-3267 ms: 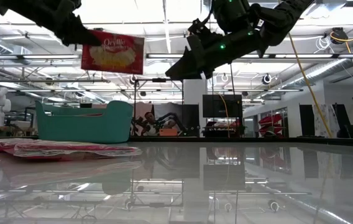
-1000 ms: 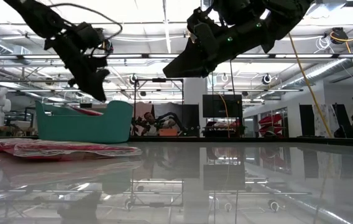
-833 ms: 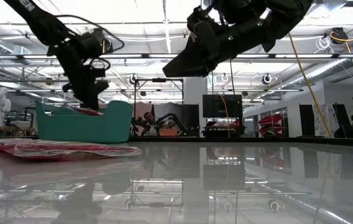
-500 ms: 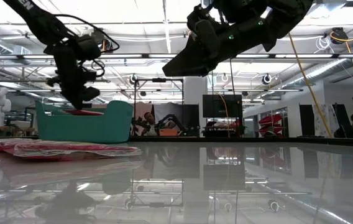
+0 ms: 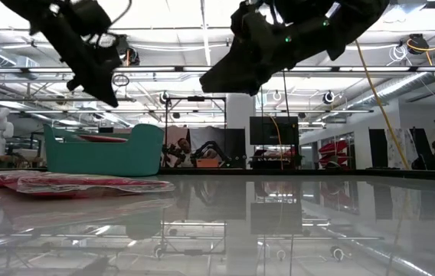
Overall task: Sort popcorn bags into baskets
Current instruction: Stack the red popcorn bag on the red popcorn bags in the green bin
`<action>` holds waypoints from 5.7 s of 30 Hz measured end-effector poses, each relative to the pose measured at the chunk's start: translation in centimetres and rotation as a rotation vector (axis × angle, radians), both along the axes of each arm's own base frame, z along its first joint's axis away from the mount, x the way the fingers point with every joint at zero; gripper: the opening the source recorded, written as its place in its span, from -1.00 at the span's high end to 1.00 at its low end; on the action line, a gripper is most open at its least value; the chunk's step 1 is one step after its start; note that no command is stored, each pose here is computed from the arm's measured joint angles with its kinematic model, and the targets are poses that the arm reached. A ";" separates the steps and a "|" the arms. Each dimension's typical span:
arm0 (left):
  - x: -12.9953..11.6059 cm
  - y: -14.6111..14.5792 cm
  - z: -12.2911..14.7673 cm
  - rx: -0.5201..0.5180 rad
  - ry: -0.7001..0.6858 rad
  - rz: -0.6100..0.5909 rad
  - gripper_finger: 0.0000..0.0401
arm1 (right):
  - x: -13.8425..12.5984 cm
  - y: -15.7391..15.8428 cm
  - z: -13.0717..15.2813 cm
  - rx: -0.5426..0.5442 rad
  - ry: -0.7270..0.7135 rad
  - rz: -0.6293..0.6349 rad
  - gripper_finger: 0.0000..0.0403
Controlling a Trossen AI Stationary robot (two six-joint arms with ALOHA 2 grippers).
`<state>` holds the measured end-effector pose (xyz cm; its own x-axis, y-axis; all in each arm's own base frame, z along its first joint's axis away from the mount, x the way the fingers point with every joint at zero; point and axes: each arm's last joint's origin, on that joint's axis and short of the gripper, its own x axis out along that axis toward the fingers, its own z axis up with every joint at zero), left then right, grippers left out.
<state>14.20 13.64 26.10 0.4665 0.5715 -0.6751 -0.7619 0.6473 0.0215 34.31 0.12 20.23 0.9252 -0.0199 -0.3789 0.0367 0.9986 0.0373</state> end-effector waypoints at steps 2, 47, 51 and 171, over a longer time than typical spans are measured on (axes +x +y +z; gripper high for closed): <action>0.3 -2.0 -0.1 -0.032 -0.052 -0.076 0.96 | 0.0 1.0 0.0 0.030 -0.002 0.012 0.20; 8.8 -20.0 -15.8 0.005 -0.090 -0.606 0.61 | 1.2 9.3 -5.0 -0.035 -0.062 0.007 0.20; 10.1 -19.2 -15.3 0.071 -0.164 -0.681 0.61 | 1.5 8.1 -5.2 0.017 -0.043 -0.048 0.20; 2.5 -18.9 -9.0 0.151 -0.536 -0.303 -0.12 | -3.0 -1.2 3.3 -0.108 -0.180 -0.155 1.00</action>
<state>16.68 -5.23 17.14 0.8732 0.4321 -0.2254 -0.4760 0.8554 -0.2042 31.32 -1.07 23.57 0.9604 -0.1978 -0.1961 0.1918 0.9802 -0.0490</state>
